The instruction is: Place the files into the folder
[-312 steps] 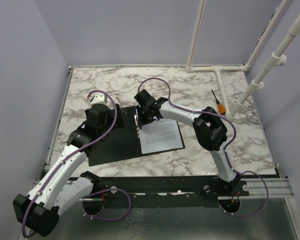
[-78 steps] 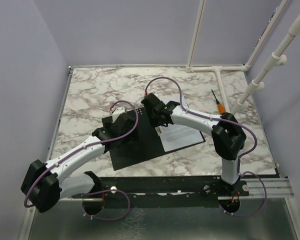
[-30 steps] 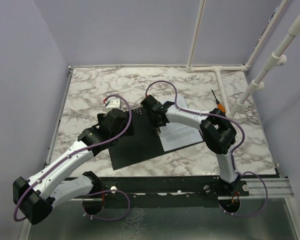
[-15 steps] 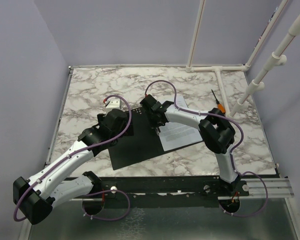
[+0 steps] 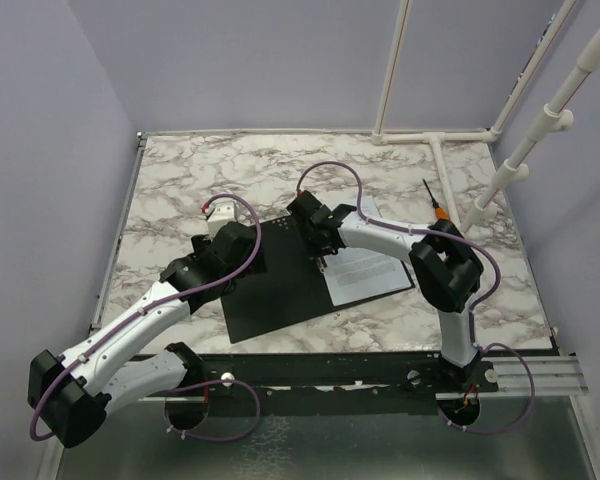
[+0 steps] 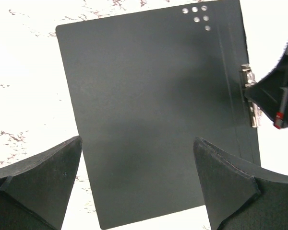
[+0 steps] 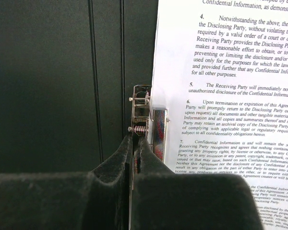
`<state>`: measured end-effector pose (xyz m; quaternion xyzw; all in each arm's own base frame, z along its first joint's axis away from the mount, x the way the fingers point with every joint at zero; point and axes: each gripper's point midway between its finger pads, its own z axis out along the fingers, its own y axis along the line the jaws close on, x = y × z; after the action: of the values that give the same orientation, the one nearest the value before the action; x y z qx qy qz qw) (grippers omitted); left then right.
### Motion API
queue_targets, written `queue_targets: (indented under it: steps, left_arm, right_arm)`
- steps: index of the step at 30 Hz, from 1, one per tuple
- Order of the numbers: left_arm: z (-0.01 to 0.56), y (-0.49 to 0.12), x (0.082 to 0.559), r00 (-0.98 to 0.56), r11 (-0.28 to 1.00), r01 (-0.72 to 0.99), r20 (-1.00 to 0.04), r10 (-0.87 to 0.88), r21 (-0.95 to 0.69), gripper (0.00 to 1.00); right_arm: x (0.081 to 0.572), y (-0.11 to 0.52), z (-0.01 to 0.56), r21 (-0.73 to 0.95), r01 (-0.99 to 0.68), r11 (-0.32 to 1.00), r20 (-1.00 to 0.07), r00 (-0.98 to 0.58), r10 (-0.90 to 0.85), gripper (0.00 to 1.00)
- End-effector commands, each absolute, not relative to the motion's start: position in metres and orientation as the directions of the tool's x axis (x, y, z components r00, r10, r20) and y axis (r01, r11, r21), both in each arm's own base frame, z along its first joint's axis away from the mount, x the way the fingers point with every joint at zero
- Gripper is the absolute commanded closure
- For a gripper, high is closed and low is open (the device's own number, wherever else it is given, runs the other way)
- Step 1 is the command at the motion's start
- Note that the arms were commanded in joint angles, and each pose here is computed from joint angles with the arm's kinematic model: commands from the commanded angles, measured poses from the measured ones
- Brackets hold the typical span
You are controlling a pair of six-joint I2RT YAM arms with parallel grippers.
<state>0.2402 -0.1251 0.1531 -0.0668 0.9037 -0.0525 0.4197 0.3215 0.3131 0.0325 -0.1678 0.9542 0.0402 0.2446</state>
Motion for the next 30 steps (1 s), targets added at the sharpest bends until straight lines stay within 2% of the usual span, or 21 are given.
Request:
queue_targets:
  steps: [1,13,25,30]
  left_arm:
    - [0.148,-0.108,0.241,-0.622,0.975,-0.168,-0.752,-0.218,-0.144,0.01]
    - [0.171,-0.096,0.258,-0.588,0.948,-0.151,-0.745,-0.314,-0.280,0.01]
    - [0.203,-0.103,0.264,-0.578,0.922,-0.039,-0.744,-0.336,-0.386,0.01]
    - [0.217,-0.122,0.261,-0.598,0.869,0.050,-0.712,-0.369,-0.493,0.01]
  right_arm:
    - [0.327,0.310,0.076,0.052,-0.317,0.947,-0.563,-0.792,-0.234,0.99]
    - [0.324,0.289,0.144,0.149,-0.306,0.940,-0.660,-0.739,-0.136,0.99]
    - [0.331,0.271,0.204,0.250,-0.318,0.915,-0.730,-0.683,-0.038,0.99]
    - [0.332,0.268,0.221,0.296,-0.334,0.895,-0.740,-0.673,-0.006,0.99]
